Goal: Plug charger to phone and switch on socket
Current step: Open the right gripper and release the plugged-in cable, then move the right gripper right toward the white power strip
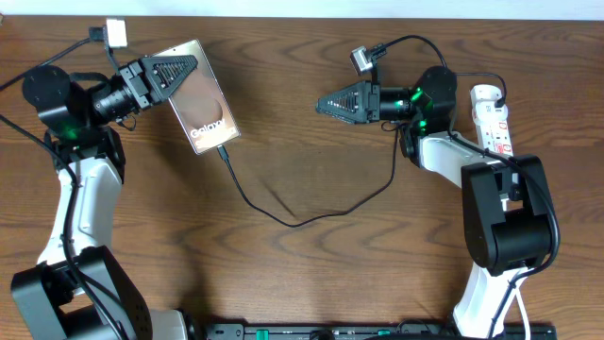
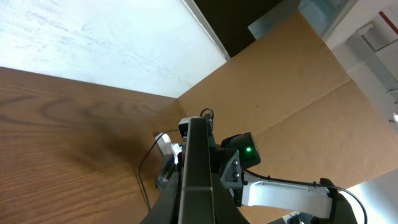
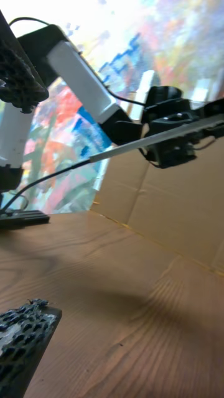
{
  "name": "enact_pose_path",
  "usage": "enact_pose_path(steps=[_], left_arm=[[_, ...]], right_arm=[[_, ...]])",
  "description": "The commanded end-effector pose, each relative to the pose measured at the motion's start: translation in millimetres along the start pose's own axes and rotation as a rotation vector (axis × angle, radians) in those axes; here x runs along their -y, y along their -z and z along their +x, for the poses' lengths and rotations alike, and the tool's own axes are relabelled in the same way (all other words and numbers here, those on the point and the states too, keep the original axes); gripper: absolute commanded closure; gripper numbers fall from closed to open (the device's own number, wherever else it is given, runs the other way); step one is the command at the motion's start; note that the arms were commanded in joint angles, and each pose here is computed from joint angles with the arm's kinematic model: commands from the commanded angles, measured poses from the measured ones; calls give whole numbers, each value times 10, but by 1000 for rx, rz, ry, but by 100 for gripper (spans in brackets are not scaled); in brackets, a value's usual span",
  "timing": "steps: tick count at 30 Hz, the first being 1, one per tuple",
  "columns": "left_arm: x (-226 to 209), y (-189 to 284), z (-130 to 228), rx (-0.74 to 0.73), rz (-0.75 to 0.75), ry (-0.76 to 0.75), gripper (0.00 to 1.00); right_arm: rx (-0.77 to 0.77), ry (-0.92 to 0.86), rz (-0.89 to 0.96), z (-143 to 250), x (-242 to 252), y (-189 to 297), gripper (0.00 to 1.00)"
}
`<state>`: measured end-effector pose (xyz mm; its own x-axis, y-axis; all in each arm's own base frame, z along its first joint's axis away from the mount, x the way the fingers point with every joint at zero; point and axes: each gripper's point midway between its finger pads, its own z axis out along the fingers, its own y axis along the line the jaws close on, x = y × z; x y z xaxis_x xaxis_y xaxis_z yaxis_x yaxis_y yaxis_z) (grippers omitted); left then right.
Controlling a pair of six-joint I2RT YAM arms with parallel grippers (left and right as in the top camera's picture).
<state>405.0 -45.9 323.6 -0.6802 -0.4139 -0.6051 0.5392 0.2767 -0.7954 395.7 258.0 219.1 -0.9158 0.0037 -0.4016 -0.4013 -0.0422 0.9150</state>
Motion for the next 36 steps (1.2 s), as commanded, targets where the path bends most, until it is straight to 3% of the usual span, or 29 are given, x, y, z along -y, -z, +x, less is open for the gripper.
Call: enact_pose_path(steps=[1, 9, 25, 30, 36], left_arm=[[38, 9, -16, -2, 4, -3, 93], [39, 9, -15, -2, 5, -4, 93], [47, 9, 1, -12, 9, -11, 93], [47, 9, 2, -12, 10, -11, 93], [47, 9, 2, -13, 10, -11, 93]], right_arm=[[63, 12, 10, -138, -31, 0, 1], [183, -48, 119, -297, 315, 56, 1], [190, -208, 539, 115, 1262, 344, 1], [183, -208, 762, 207, 1293, 589, 1], [198, -149, 1016, 182, 943, 950, 1]])
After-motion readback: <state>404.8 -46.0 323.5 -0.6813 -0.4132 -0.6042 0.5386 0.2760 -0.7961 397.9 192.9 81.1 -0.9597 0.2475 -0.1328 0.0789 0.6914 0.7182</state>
